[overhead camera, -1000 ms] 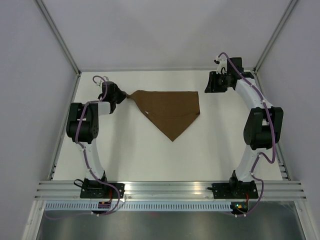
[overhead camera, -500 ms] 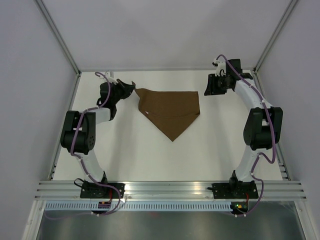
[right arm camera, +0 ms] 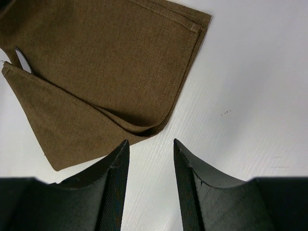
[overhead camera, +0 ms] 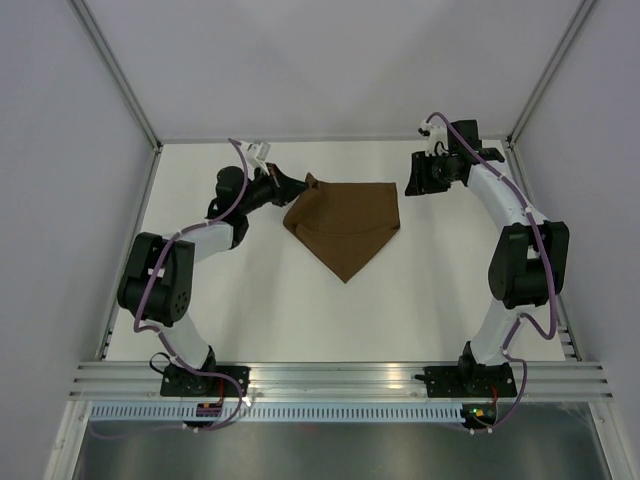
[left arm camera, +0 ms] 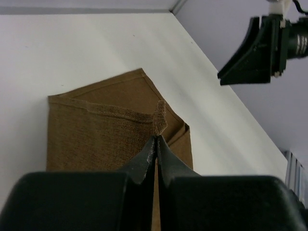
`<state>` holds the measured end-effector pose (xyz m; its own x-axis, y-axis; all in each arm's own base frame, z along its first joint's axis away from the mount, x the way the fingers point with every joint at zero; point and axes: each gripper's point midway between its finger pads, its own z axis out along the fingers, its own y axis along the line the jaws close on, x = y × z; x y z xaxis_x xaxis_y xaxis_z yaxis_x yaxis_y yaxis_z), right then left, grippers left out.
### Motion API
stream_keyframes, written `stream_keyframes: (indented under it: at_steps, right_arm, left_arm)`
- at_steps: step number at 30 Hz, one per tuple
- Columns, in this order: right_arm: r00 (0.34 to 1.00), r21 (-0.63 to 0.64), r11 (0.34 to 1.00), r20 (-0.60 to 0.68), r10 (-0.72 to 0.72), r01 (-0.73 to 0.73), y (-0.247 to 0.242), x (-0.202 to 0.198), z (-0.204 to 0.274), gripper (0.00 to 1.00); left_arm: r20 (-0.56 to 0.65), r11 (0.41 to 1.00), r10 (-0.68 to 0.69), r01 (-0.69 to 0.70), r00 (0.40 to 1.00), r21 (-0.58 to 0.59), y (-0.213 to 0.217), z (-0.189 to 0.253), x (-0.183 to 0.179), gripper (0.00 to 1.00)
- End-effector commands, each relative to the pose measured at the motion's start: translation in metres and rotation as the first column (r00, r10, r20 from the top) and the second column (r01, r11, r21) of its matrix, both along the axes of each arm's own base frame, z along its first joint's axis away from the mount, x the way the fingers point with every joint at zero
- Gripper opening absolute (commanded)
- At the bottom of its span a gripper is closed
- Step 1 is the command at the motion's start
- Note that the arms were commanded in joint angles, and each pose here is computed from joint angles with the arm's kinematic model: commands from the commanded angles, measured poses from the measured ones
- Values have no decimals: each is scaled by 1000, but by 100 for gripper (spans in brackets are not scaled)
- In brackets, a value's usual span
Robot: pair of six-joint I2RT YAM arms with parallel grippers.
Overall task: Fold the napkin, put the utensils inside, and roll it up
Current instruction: Fold the napkin at the center of the board.
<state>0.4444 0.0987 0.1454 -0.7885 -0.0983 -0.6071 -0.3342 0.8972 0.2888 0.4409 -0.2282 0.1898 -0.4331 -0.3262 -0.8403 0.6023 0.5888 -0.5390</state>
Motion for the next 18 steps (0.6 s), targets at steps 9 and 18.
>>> stream_keyframes:
  at_steps: [9, 18]
  right_arm:
    - [999, -20, 999, 25, 27, -26, 5, -10, 12, 48]
    - [999, -28, 999, 16, 35, -34, 8, -10, 7, 48]
  left_arm:
    - [65, 927, -331, 311, 942, 207, -65, -10, -62, 6]
    - [10, 874, -393, 370, 920, 317, -85, -40, -86, 5]
